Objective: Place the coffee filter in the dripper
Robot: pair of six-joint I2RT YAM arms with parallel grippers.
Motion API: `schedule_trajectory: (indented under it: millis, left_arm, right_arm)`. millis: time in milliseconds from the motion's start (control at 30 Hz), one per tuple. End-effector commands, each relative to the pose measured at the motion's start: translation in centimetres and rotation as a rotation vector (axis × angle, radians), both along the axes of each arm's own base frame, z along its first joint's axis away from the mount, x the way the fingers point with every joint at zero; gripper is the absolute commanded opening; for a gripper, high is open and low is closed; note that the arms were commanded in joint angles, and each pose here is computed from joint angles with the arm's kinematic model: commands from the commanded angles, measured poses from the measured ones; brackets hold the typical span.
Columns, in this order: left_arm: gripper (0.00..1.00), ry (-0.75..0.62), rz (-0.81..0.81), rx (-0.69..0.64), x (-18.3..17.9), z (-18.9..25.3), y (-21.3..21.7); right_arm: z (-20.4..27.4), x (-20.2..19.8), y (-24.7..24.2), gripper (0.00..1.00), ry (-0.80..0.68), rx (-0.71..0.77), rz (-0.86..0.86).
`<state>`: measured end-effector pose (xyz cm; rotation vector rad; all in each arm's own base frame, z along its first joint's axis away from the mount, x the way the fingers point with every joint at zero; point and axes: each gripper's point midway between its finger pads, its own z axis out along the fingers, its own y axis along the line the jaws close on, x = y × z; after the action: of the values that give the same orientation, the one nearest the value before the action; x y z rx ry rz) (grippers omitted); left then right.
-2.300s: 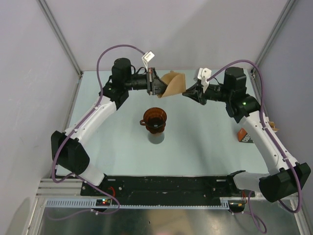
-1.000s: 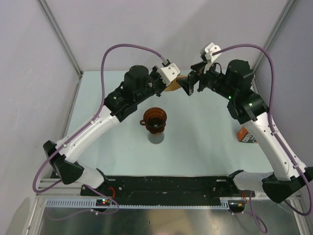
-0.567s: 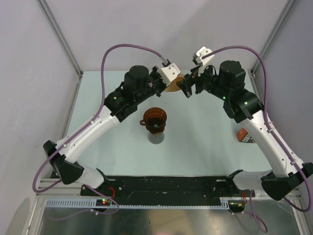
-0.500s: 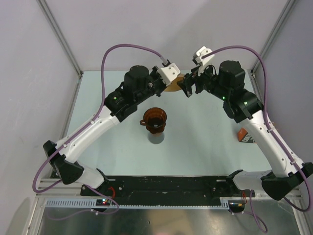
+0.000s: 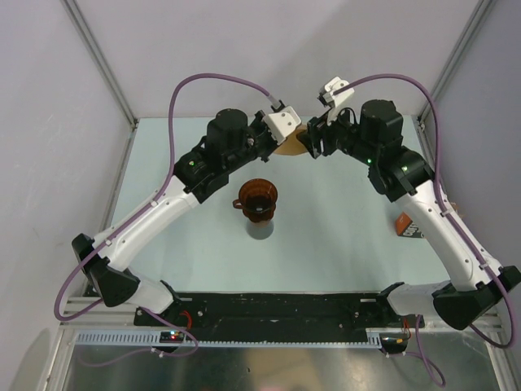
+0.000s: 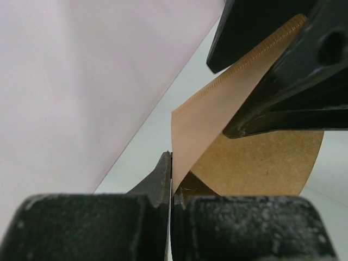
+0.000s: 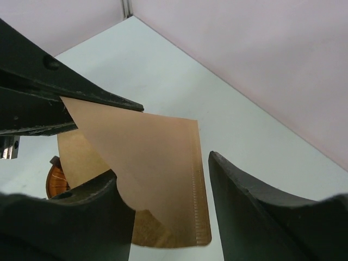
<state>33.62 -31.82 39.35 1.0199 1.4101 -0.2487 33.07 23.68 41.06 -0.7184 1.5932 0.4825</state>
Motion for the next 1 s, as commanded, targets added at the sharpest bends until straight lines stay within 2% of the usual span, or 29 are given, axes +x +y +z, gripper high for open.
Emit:
schedule_trajectory:
  millis: [0,33,167,200,333,600,767,967]
  left_arm:
    - [0.00,-0.065,-0.043,-0.046,-1.15,3.14,0.06]
    - [0.00,-0.065,-0.045,-0.046,-1.20,3.16,0.00]
    - [0.00,-0.065,-0.048,-0.050,-1.25,3.24,-0.09]
    - [0.00,-0.064,-0.047,-0.050,-1.26,3.22,-0.06]
    - [0.00,-0.062,-0.049,-0.049,-1.28,3.07,-0.14]
    - [0.00,-0.057,-0.036,-0.059,-0.92,3.08,-0.30]
    - [0.00,-0.046,-0.026,-0.074,-0.67,3.17,-0.45]
    - [0.00,-0.015,-0.008,-0.107,-0.32,3.20,-0.75]
  right_arm:
    - [0.96,-0.22,0.65,0.56,0.012,0.024,0.022]
    - [0.82,-0.21,0.71,0.56,0.019,0.021,0.022]
    - [0.75,0.18,0.44,0.70,0.027,0.019,-0.021]
    - [0.86,0.24,0.34,0.70,0.026,0.023,-0.030]
    - [0.95,0.27,0.24,0.57,0.039,0.036,-0.046]
    - [1.25,-0.34,0.81,0.39,0.073,0.077,-0.018]
    - [1.13,-0.19,1.01,0.23,0.085,0.082,-0.017]
    - [0.84,0.39,0.93,0.12,0.080,0.058,-0.044]
